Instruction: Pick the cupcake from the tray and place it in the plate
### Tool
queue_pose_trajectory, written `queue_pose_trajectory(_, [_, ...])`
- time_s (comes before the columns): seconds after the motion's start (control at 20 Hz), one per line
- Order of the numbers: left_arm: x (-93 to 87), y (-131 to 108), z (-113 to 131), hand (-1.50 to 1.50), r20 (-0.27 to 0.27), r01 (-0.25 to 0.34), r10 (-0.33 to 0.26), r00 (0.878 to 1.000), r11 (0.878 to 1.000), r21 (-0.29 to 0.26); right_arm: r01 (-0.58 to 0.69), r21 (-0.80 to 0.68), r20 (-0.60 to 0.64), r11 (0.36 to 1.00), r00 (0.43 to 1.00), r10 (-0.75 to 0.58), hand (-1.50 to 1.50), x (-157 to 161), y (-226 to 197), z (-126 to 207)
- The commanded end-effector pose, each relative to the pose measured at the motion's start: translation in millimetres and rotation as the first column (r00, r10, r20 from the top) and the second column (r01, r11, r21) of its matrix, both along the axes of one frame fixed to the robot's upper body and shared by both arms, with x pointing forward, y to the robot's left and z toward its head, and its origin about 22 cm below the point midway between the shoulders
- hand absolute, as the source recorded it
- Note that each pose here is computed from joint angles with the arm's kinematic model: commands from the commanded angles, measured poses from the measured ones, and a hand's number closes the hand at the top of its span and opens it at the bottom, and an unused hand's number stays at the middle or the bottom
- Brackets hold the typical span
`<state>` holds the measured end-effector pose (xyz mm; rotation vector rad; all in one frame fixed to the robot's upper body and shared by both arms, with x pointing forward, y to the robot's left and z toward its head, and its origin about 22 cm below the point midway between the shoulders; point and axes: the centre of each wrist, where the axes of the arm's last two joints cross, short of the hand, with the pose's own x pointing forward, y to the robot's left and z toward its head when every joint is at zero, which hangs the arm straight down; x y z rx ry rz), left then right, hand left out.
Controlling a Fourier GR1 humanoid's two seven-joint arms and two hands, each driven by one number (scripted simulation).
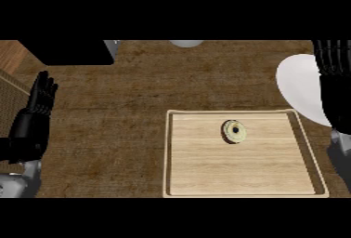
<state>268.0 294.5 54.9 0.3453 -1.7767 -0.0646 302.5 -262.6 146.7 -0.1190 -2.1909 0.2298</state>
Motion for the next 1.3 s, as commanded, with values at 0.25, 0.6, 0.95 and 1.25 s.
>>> queue_pose_trajectory(0.25, [-23.9, -17.6, -59.5, 0.0, -0.377, -0.05, 0.022, 0.926, 0.997, -0.066, -0.412, 0.216, -0.387, 0.885, 0.796, 0.465, 1.5, -6.5, 45.4, -34.9])
queue_pose_trajectory(0.6, [-20.1, -37.2, -67.4, 0.0, -0.451, -0.048, -0.005, 0.893, 0.993, -0.106, 0.007, -0.265, -0.249, 0.964, 0.966, -0.075, 1.5, -25.9, -0.7, -105.7])
queue_pose_trajectory(0.95, [-6.6, -37.6, -61.1, 0.0, -0.455, -0.036, -0.018, 0.89, 0.993, -0.11, -0.361, -0.055, -0.296, 0.931, 0.896, 0.33, -1.5, -31.3, -24.4, -137.8])
queue_pose_trajectory(1.25, [-25.7, -55.6, -74.9, 0.0, -0.475, -0.028, -0.028, 0.879, 0.994, -0.11, -0.273, -0.516, -0.296, 0.812, 0.946, 0.13, -1.5, -9.7, -54.7, -97.7])
